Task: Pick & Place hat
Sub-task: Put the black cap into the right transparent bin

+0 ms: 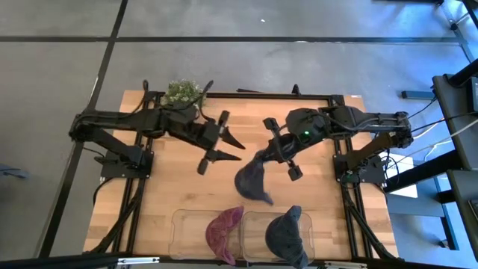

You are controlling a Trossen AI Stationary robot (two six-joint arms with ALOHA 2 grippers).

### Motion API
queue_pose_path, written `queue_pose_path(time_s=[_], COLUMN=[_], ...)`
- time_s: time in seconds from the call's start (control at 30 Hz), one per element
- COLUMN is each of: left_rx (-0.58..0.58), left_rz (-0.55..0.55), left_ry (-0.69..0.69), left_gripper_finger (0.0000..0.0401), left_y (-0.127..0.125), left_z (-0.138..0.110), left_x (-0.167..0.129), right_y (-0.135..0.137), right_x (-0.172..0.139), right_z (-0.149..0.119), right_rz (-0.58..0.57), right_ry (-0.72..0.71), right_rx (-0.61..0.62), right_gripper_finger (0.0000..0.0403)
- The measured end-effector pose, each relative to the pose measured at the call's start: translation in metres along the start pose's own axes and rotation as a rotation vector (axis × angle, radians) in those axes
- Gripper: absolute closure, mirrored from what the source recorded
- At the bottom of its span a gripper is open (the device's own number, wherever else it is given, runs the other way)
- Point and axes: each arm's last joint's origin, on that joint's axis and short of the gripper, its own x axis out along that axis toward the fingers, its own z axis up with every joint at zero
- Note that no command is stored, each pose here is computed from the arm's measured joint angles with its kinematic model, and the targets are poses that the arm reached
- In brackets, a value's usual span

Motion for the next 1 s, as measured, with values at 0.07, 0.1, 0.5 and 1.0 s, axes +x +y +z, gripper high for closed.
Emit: queue_pose_path(time_s=[0.07,0.1,0.5,1.0], left_rx=[0.004,0.002,-0.079,-0.085], left_rz=[0.007,0.019,0.218,0.205], left_ry=[0.042,0.058,0.076,0.202], left_gripper_finger=[0.0248,0.0247,0.0248,0.0244], left_y=[-0.002,-0.002,0.0,-0.001], left_z=[-0.001,0.0,0.004,-0.009], left_x=[-0.01,-0.015,-0.033,-0.03], right_y=[0.007,0.011,0.064,0.126], right_x=[-0.007,-0.009,-0.006,0.041], right_z=[0.006,0.008,0.02,0.024], right_rz=[0.007,0.006,0.088,0.068], right_ry=[-0.014,-0.009,-0.008,0.085], right_rx=[-0.017,-0.025,0.044,0.187], right_gripper_finger=[0.0396,0.0396,0.0396,0.0396])
